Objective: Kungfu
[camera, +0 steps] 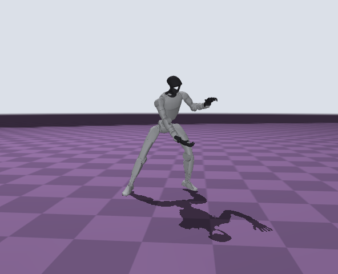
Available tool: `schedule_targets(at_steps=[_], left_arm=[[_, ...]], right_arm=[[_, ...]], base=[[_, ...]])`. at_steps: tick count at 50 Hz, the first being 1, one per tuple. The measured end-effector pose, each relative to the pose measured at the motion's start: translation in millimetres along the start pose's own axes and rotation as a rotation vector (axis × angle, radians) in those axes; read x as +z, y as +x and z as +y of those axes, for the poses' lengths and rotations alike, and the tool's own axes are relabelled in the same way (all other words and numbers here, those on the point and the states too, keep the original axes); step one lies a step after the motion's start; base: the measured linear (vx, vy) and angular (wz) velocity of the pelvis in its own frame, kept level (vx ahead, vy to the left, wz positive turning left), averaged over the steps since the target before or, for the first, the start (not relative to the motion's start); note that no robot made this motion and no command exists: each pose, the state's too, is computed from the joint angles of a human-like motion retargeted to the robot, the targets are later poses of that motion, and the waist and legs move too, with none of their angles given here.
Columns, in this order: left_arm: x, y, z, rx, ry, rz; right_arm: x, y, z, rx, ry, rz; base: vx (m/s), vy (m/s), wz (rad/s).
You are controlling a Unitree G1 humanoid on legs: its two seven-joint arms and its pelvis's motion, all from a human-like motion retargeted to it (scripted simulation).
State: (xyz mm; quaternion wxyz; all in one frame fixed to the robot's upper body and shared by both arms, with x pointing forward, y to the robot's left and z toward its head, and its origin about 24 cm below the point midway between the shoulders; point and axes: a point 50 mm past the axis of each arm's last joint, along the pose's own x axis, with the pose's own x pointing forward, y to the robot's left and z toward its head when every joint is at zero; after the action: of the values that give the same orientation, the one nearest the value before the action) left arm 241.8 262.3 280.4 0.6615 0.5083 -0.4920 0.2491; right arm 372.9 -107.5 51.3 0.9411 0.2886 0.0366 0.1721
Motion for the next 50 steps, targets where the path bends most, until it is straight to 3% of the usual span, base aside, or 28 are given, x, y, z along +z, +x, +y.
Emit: schedule_targets(at_steps=[5,8,12,15,17,20,25,27,30,34,38,50], left_arm=[[-53,-138,12,-0.194,0.012,0.587],[-64,-232,5,-0.183,-0.074,1.032],[-30,-330,-55,-0.081,-0.550,1.609],[20,-362,-113,0.103,-1.065,1.900],[45,-363,-143,0.238,-1.382,1.971],[75,-351,-177,0.506,-1.677,2.055],[91,-298,-219,0.922,-2.025,1.950],[90,-272,-230,0.912,-2.176,1.821],[90,-240,-240,0.687,-2.347,1.648],[89,-215,-246,0.413,-2.389,1.537],[87,-206,-248,0.297,-2.375,1.500],[80,-255,-232,0.363,-2.178,1.733]], right_arm=[[73,22,63,0.295,-0.221,-0.222],[153,5,105,0.436,-0.436,-0.484],[259,-84,141,0.424,-0.821,-0.977],[309,-181,151,0.318,-1.063,-1.359],[328,-253,161,0.270,-1.195,-1.646],[323,-332,180,0.219,-1.421,-1.991],[303,-359,196,0.066,-1.714,-2.084],[289,-356,198,0.055,-1.732,-2.106],[276,-348,196,0.020,-1.826,-2.118],[280,-339,186,-0.116,-1.835,-2.096],[278,-336,183,-0.015,-1.735,-2.062],[280,-329,179,-0.052,-1.766,-2.007]], base=[[-0.23,-0.47,-1.04],[-0.40,-0.64,-0.17],[-0.20,-0.75,0.24],[-0.03,-0.88,0.29],[-0.35,-0.58,1.26],[-0.36,-0.31,0.94],[-0.27,-0.09,-0.33],[-0.07,0.06,-1.07],[-0.02,0.18,-0.90],[-0.02,0.25,-0.65],[-0.03,0.30,-0.18],[0.00,0.11,0.01]])
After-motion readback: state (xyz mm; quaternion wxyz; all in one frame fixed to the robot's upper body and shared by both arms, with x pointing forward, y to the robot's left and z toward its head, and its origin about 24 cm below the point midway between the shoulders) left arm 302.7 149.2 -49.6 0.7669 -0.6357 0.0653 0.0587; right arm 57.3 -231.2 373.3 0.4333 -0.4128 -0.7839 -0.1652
